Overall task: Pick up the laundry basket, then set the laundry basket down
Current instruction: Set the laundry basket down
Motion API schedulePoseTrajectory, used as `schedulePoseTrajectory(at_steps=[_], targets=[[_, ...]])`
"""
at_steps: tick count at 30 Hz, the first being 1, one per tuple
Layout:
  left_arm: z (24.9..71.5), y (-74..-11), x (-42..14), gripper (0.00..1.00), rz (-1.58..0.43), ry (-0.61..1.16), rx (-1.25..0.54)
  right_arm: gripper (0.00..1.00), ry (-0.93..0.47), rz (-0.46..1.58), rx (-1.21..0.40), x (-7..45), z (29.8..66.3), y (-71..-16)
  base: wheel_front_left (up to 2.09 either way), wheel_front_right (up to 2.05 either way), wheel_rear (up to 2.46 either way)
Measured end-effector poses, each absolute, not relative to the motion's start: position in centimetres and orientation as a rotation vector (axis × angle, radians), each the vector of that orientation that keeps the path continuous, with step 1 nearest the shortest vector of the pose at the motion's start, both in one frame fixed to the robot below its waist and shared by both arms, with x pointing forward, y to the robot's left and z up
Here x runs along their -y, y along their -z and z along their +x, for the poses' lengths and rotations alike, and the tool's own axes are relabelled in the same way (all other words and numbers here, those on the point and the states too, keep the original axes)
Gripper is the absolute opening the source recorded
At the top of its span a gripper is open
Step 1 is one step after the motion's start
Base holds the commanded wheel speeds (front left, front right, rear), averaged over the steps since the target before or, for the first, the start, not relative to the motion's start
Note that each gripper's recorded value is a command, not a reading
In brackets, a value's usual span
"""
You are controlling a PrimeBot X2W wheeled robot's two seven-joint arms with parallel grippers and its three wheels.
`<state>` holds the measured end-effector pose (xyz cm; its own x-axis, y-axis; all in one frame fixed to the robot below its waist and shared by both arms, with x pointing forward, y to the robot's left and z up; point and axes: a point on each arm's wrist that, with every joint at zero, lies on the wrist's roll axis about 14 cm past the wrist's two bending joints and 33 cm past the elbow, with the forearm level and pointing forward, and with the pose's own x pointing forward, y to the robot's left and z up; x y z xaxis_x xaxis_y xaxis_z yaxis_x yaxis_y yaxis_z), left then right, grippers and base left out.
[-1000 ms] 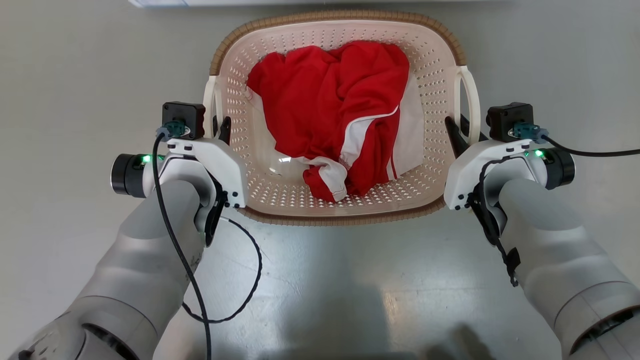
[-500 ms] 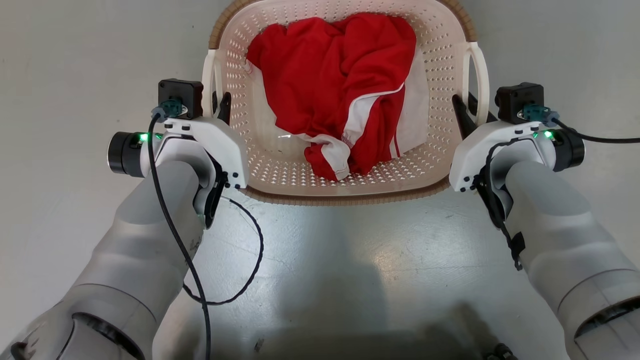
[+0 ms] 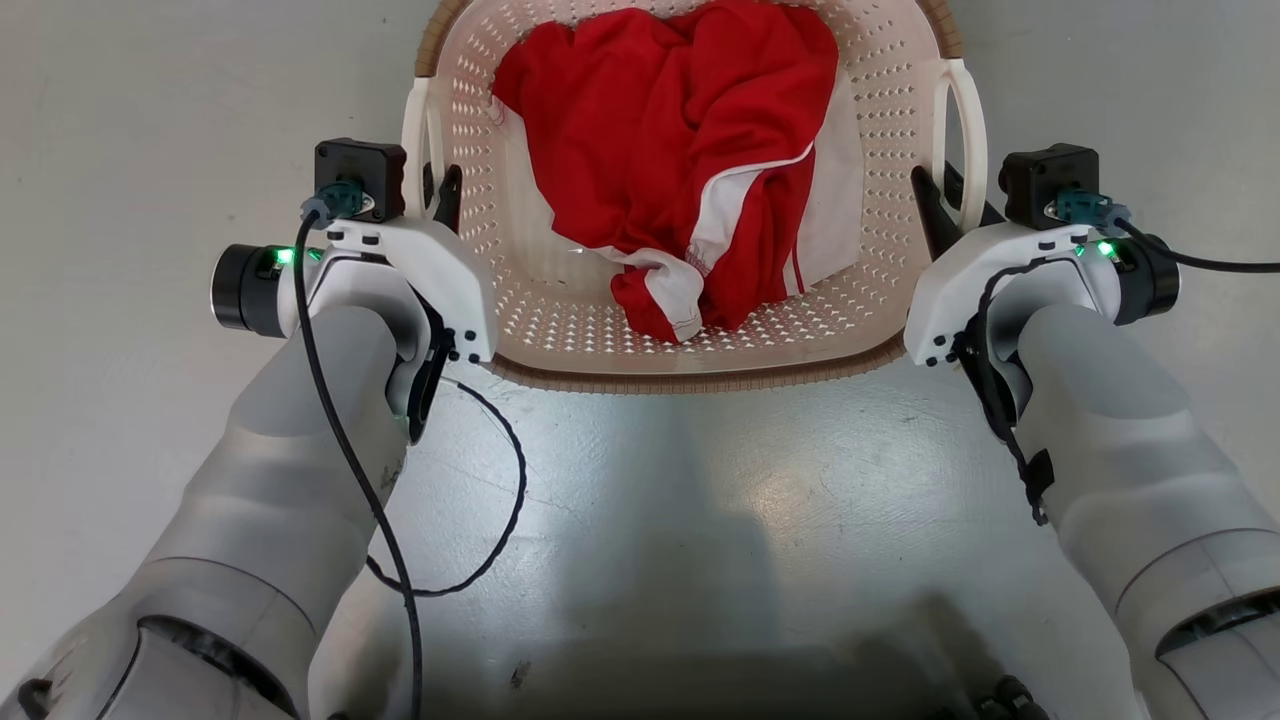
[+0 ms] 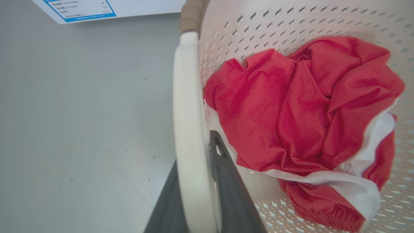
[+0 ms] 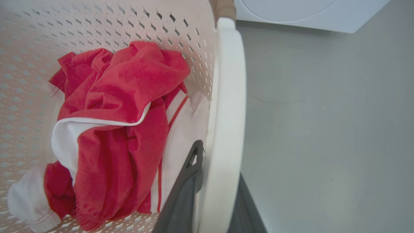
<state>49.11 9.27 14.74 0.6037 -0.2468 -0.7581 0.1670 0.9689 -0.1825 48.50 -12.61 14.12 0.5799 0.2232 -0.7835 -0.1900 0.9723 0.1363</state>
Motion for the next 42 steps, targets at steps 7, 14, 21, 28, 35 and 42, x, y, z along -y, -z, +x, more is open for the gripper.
schedulePoseTrajectory(at_steps=[7,14,21,28,35,42], targets=[[49.5,-14.7,-9.3,0.0,-0.085,0.247,-0.885,0.0,-0.238,0.044,-0.91,12.5,48.8,-14.1,0.0,0.0,0.0],[49.5,-14.5,-9.5,0.0,-0.086,0.242,-0.889,0.0,-0.234,0.054,-0.908,12.4,48.7,-13.9,0.0,0.0,0.0],[49.3,-14.2,-9.5,0.0,-0.084,0.244,-0.896,0.0,-0.232,0.062,-0.917,12.4,48.2,-13.6,0.0,0.0,0.0],[49.1,-14.0,-9.5,0.15,-0.084,0.24,-0.903,0.14,-0.231,0.07,-0.925,12.3,48.0,-13.4,0.0,0.0,0.0],[48.9,-14.0,-9.3,1.0,-0.078,0.25,-0.909,1.0,-0.228,0.066,-0.933,12.6,47.8,-13.5,0.0,0.0,0.0],[49.7,-15.8,-10.0,1.0,-0.057,0.241,-0.876,1.0,-0.211,0.101,-0.926,12.6,46.4,-14.8,0.0,0.0,0.0]])
